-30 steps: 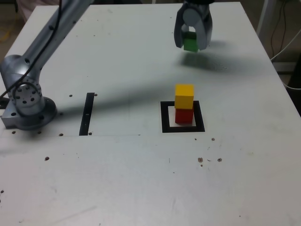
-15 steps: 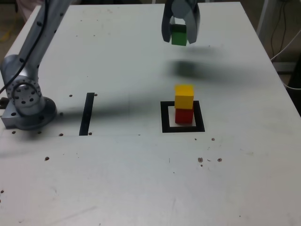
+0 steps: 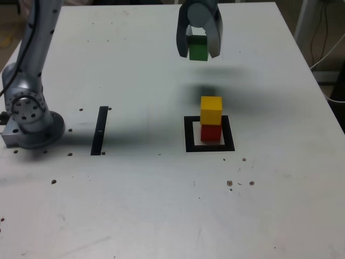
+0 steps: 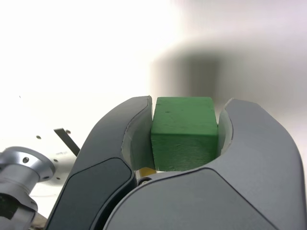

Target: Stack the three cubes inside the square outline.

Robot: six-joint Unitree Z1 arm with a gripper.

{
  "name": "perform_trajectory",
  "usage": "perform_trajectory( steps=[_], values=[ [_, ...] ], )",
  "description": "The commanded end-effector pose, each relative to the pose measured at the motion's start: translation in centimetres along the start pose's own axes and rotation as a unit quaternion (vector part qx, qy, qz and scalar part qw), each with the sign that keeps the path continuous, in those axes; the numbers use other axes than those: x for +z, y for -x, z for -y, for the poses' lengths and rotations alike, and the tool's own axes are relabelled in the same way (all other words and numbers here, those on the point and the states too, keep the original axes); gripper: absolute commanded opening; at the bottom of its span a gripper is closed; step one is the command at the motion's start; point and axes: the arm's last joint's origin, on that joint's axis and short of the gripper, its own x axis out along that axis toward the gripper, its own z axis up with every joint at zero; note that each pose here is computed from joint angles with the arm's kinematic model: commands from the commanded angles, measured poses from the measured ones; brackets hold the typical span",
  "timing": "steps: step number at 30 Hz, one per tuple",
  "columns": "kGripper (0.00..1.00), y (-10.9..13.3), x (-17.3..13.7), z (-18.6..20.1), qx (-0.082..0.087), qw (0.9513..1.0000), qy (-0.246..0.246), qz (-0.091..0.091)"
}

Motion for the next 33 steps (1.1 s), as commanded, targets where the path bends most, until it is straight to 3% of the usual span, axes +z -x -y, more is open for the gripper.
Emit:
perform_trajectory(
  steps=[1, 9, 33],
  values=[
    [0.39, 0.3, 0.0, 0.8, 0.002, 1.0, -0.001, 0.005],
    [0.39, 0.7, 0.8, 3.9, 0.005, 1.0, -0.001, 0.007],
    [0.39, 0.9, 2.0, 10.4, -0.013, 0.9998, 0.013, 0.008]
  ],
)
